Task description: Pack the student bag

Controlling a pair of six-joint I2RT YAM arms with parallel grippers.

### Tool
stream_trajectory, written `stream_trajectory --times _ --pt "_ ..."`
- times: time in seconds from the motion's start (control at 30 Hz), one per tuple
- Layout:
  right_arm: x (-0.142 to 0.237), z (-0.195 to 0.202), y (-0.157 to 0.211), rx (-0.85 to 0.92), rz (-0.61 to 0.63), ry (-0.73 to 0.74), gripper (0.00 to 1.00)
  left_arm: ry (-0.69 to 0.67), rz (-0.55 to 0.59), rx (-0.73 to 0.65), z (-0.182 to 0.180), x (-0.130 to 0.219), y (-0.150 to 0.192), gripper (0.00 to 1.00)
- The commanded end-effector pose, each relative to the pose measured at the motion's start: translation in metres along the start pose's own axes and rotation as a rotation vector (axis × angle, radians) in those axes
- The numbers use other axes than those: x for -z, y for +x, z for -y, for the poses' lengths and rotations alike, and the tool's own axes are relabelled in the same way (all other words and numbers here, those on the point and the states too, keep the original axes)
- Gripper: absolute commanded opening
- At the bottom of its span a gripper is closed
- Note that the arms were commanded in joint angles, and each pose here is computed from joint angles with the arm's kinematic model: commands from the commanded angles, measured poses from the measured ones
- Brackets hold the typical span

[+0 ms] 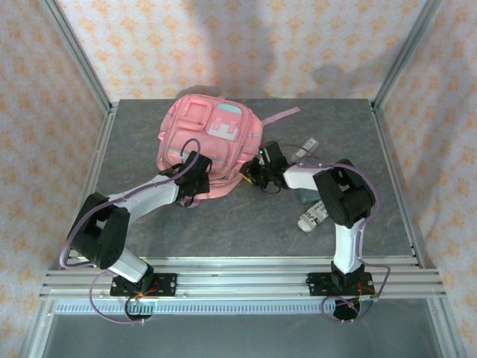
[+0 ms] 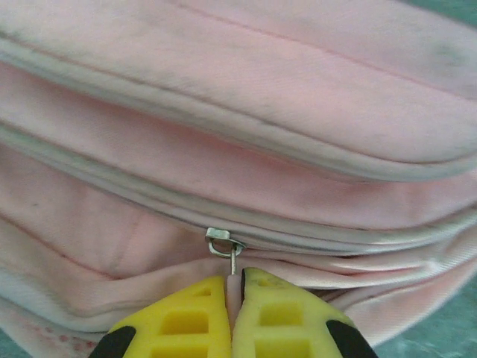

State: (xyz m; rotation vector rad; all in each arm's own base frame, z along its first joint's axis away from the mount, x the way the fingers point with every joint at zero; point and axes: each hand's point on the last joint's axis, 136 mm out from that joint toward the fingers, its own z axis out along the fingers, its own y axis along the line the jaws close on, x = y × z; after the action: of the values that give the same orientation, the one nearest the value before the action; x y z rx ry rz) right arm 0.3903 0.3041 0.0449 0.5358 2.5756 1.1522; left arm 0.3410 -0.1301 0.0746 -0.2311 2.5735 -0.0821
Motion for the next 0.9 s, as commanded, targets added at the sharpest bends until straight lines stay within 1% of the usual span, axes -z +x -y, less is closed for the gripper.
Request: stream_trajectory --times 0.0,0.17,0.3,0.53,0.7,0.87 --pt "0.013 -0.052 0.004 0.085 -0.004 -0.105 0.29 0.086 0.030 -0.032 0.026 0.023 -0.018 0.00" --pt "0.010 -0.068 0.011 0.110 -0.034 -0.146 0.29 0.100 0.059 -0.031 0.029 0.033 -0.026 0.00" --pt "0.020 -0.080 0.013 0.133 -0.012 -0.171 0.28 0.079 0.067 -0.029 0.023 0.035 -0.025 0.00" --pt "0.042 -0.094 0.017 0.137 0.011 -0.217 0.25 0.099 0.061 -0.019 0.025 0.034 -0.021 0.00" --pt "0.041 -0.096 0.020 0.136 -0.006 -0.223 0.29 0.123 0.082 -0.008 0.029 0.040 -0.028 0.00" --pt "0.043 -0.096 0.021 0.130 0.003 -0.223 0.31 0.123 0.095 -0.002 0.028 0.044 -0.031 0.00"
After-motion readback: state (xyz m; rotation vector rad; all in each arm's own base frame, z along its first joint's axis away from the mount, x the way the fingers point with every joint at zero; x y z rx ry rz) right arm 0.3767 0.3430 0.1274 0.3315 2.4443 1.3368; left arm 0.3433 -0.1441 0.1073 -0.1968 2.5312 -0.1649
